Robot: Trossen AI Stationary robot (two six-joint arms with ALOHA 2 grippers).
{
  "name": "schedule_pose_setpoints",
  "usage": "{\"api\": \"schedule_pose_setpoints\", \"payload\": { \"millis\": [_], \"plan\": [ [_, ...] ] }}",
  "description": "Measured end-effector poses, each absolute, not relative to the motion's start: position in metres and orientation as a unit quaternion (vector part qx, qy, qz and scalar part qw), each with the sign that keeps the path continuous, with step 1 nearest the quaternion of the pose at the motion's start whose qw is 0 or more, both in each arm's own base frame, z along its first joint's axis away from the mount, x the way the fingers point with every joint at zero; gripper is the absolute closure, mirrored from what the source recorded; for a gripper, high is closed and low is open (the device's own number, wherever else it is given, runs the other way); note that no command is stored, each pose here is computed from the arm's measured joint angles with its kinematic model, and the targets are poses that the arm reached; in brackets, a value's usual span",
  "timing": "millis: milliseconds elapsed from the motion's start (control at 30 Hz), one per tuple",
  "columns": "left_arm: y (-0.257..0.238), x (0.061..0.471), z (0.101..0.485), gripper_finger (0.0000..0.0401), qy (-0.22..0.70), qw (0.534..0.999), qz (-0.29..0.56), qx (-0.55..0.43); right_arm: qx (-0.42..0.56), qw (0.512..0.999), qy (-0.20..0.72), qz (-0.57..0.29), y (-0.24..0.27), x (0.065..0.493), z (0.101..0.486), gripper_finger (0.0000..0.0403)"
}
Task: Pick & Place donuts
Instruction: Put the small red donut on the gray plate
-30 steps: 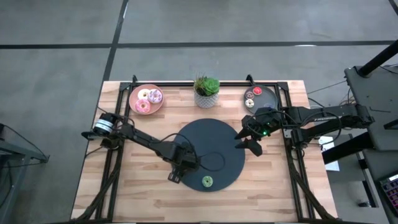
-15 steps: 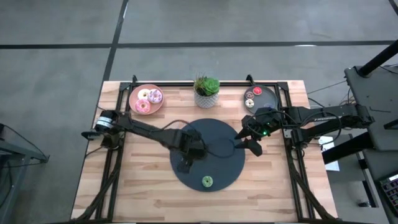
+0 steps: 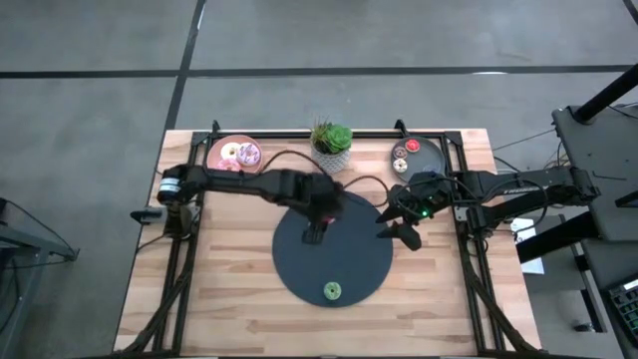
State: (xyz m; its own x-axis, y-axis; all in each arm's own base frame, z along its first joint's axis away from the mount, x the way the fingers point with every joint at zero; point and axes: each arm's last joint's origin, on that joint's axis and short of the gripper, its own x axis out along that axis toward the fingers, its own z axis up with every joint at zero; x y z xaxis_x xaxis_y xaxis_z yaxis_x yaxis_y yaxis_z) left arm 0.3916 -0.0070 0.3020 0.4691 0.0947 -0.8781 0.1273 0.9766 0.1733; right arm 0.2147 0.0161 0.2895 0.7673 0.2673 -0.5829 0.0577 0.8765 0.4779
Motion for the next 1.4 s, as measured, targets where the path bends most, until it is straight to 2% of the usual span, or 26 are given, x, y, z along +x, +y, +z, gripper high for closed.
{"api": "schedule_pose_setpoints", "payload": {
  "millis": [233,633,833,1067,1233,1400],
  "plan": [
    [0.018,0.397,0.33,0.0208,0.47,0.877,0.023,0.093,0.19,0.931,0.303,0.074,0.015,0.217,0.308,0.017],
    [0.034,0.397,0.36,0.0208,0.424,0.9,0.037,0.091,0.035,0.976,0.216,-0.019,0.007,0.217,0.357,0.017],
    [0.037,0.397,0.364,0.0208,0.416,0.905,0.016,0.086,-0.001,0.979,0.199,-0.052,0.005,0.216,0.369,0.017],
    [0.042,0.395,0.38,0.0208,0.385,0.92,-0.039,0.053,-0.043,0.977,0.201,-0.054,0.004,0.216,0.369,0.017],
    [0.051,0.392,0.401,0.0208,0.348,0.935,-0.059,0.025,-0.1,0.972,0.21,-0.044,0.004,0.216,0.366,0.017],
    [0.062,0.387,0.418,0.0208,0.317,0.945,-0.073,-0.026,-0.18,0.956,0.217,-0.086,0.001,0.215,0.369,0.017]
  ]
}}
